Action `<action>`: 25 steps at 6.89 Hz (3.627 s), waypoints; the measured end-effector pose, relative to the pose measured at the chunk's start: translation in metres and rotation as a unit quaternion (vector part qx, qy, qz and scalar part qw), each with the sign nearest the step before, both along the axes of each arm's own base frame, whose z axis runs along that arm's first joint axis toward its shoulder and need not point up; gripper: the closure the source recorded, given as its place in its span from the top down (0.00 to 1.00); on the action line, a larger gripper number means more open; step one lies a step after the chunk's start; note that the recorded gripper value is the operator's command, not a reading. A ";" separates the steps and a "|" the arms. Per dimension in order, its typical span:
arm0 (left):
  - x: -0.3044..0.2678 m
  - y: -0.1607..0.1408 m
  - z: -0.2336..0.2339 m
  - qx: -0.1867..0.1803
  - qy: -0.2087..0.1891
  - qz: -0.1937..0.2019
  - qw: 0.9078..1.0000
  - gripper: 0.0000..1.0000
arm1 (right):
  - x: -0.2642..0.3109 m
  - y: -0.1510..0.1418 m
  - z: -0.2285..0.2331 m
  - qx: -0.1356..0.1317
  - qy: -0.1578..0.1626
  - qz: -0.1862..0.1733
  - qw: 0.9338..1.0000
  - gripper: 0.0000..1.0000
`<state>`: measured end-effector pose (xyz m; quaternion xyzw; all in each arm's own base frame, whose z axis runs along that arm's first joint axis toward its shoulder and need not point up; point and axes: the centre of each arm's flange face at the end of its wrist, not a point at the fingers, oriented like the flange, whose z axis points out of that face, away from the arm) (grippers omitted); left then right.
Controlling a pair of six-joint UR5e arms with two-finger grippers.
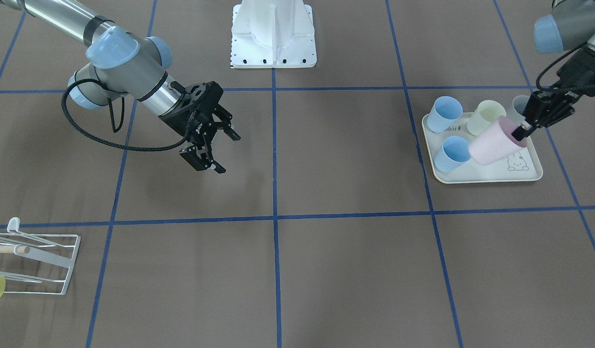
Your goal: Transfer IKEA cup to right arm and place on rack
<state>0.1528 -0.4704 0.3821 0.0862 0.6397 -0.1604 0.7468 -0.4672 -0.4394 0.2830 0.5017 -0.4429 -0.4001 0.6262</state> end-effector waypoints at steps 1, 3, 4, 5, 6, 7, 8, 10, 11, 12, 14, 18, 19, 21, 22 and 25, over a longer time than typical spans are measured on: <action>0.034 0.008 -0.031 -0.018 0.053 0.018 0.998 0.00 | -0.005 0.011 -0.005 -0.007 -0.028 -0.006 1.000 0.99; 0.108 0.024 -0.090 -0.052 0.126 0.040 0.990 0.00 | -0.012 0.028 -0.013 -0.036 -0.074 -0.009 0.997 0.99; 0.145 0.038 -0.110 -0.057 0.145 0.060 0.986 0.00 | -0.014 0.033 -0.016 -0.041 -0.084 -0.008 0.996 0.99; 0.176 0.052 -0.127 -0.060 0.156 0.084 0.982 0.00 | -0.016 0.038 -0.019 -0.039 -0.094 -0.010 0.995 0.99; 0.200 0.063 -0.141 -0.060 0.166 0.100 0.979 0.00 | -0.017 0.042 -0.022 -0.034 -0.104 -0.011 0.994 0.99; 0.221 0.069 -0.153 -0.060 0.173 0.105 0.978 0.00 | -0.020 0.045 -0.030 -0.029 -0.114 -0.012 0.993 0.99; 0.239 0.073 -0.160 -0.061 0.176 0.105 0.977 0.00 | -0.023 0.047 -0.038 -0.025 -0.121 -0.015 0.992 0.99; 0.256 0.073 -0.160 -0.064 0.174 0.106 0.977 0.00 | -0.029 0.056 -0.046 -0.021 -0.128 -0.024 0.991 0.99; 0.262 0.071 -0.155 -0.066 0.169 0.106 0.978 0.00 | -0.030 0.058 -0.048 -0.020 -0.130 -0.026 0.991 0.99; 0.266 0.070 -0.150 -0.068 0.165 0.107 0.978 0.00 | -0.030 0.059 -0.049 -0.018 -0.131 -0.027 0.991 0.99; 0.274 0.072 -0.145 -0.071 0.160 0.111 0.978 0.00 | -0.030 0.060 -0.050 -0.017 -0.132 -0.028 0.991 0.95; 0.279 0.075 -0.144 -0.072 0.158 0.114 0.978 0.00 | -0.031 0.061 -0.054 -0.017 -0.135 -0.030 0.990 0.62; 0.279 0.075 -0.144 -0.073 0.158 0.114 0.978 0.00 | -0.031 0.062 -0.056 -0.017 -0.136 -0.030 0.990 0.55; 0.279 0.075 -0.143 -0.072 0.157 0.114 0.978 0.86 | -0.030 0.062 -0.058 -0.017 -0.139 -0.030 0.990 0.54; 0.277 0.075 -0.144 -0.070 0.158 0.114 0.978 1.00 | -0.030 0.062 -0.060 -0.015 -0.140 -0.030 0.990 0.54; 0.271 0.074 -0.147 -0.062 0.160 0.112 0.979 1.00 | -0.030 0.062 -0.059 -0.015 -0.139 -0.031 0.990 0.53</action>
